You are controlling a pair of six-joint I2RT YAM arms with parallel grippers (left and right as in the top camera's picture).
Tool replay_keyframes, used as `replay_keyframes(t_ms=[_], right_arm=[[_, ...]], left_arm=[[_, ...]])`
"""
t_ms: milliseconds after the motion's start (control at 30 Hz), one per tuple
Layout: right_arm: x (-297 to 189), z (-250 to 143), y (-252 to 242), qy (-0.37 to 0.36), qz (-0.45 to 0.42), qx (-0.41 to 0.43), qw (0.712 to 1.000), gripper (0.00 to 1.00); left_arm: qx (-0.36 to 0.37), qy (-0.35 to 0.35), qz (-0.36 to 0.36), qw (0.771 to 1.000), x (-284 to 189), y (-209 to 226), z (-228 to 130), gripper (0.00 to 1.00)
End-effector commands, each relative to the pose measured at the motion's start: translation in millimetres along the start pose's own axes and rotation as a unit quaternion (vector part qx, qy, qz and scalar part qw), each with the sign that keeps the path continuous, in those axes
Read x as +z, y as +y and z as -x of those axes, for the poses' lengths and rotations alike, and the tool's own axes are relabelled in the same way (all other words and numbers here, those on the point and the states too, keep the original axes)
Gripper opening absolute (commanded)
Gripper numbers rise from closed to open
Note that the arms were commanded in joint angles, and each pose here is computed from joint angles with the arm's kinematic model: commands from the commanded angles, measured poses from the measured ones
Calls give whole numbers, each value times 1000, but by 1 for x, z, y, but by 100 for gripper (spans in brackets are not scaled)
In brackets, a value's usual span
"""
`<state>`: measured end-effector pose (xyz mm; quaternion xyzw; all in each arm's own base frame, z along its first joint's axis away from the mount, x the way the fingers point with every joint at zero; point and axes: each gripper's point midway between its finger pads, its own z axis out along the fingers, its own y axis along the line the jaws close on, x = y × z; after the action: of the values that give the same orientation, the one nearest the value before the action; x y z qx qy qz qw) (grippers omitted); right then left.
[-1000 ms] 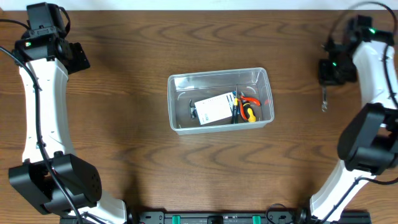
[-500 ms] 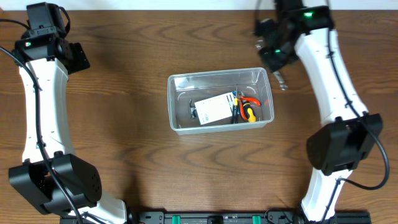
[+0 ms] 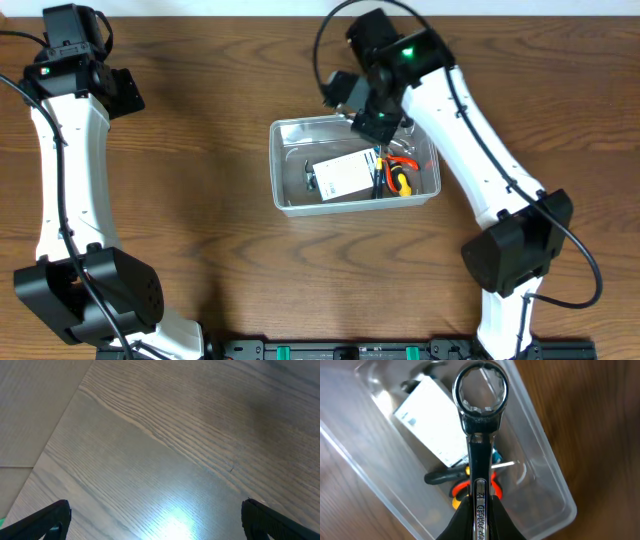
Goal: Pack container
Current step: 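Lift the wrench with the right gripper and carry it over the container, then lower the wrench into the container and open the right gripper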
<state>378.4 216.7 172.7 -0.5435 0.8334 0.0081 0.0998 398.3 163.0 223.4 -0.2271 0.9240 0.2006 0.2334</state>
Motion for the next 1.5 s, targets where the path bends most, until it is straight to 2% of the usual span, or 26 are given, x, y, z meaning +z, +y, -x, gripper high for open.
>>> replay_keyframes(t_ms=[0,400,633,800,833,900,933,967,1033,1067,1300,1467], right_arm=[[-9,9,7,-14,-6,-73,997,7],[34,-4,24,6,36,-177,984,6],[82,-7,25,-4,30,-180,983,4],[106,-12,25,-9,24,-177,984,6],[109,-13,26,-9,24,-174,984,15],[113,-13,25,-10,22,-160,987,38],[114,-13,25,-11,21,-154,988,43],[114,-14,25,-11,21,-153,988,54],[114,-13,25,-12,20,-145,989,96],[114,-12,24,-13,19,-140,990,99],[102,-2,20,-27,7,-103,994,99],[51,26,-3,-75,-48,-10,996,99]], left_arm=[[-15,-20,0,1000,-13,6,9,98],[-15,-20,0,1000,-13,6,9,98],[-15,-20,0,1000,-13,6,9,98],[-15,-20,0,1000,-13,6,9,98],[-15,-20,0,1000,-13,6,9,98],[-15,-20,0,1000,-13,6,9,98],[-15,-20,0,1000,-13,6,9,98],[-15,-20,0,1000,-13,6,9,98],[-15,-20,0,1000,-13,6,9,98],[-15,-20,0,1000,-13,6,9,98],[-15,-20,0,1000,-13,6,9,98],[-15,-20,0,1000,-13,6,9,98]])
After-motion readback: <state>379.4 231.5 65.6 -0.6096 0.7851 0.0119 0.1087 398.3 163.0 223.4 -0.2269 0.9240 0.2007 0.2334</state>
